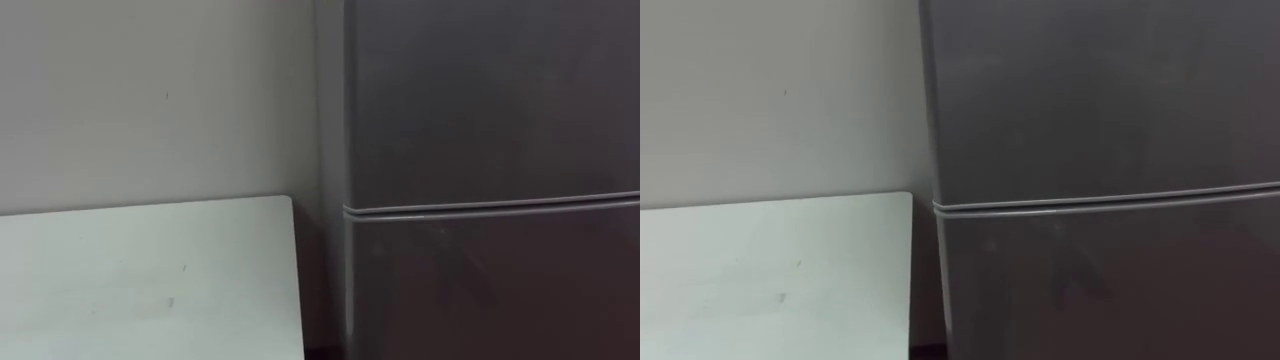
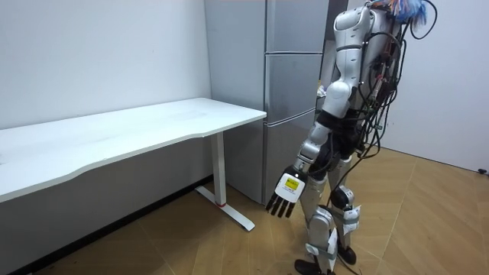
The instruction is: Put the bottle in the upper fridge
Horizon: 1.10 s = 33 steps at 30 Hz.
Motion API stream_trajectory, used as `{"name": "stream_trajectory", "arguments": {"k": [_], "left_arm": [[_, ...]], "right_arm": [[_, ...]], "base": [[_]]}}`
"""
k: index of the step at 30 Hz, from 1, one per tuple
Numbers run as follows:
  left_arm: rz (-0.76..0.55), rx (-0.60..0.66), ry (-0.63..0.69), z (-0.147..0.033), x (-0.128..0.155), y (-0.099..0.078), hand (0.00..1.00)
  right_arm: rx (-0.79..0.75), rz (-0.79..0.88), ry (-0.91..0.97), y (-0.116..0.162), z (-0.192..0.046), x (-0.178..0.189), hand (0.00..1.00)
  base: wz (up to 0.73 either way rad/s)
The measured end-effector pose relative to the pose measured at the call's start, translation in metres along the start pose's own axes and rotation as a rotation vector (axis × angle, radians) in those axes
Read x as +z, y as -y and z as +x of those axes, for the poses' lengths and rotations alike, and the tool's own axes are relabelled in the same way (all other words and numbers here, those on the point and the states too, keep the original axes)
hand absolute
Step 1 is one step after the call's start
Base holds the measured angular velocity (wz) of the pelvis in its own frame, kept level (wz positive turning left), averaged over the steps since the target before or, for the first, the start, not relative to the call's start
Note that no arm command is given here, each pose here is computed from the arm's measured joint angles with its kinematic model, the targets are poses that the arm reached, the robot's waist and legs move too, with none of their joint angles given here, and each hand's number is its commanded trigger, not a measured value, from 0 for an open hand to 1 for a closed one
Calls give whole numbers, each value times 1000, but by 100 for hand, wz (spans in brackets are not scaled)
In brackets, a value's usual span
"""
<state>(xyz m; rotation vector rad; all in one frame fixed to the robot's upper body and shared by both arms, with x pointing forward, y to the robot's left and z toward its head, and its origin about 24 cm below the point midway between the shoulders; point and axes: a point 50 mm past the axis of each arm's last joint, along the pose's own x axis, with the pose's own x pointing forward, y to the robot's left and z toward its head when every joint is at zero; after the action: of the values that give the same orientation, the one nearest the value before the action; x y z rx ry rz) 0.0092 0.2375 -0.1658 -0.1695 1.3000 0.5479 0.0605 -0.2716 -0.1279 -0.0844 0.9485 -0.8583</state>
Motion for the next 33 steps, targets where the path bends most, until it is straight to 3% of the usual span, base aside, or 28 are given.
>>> {"name": "stream_trajectory", "arguments": {"k": [10,18,33], "left_arm": [[31,-24,2,0,0,8,0],[67,-14,9,0,1,12,0],[68,-33,41,-1,4,13,0]], "right_arm": [[122,-67,-34,-8,-7,-14,0],[251,-223,-37,-23,-9,-20,0],[466,-248,-114,-37,-17,-36,0]], "base": [[-1],[0],[0]]}}
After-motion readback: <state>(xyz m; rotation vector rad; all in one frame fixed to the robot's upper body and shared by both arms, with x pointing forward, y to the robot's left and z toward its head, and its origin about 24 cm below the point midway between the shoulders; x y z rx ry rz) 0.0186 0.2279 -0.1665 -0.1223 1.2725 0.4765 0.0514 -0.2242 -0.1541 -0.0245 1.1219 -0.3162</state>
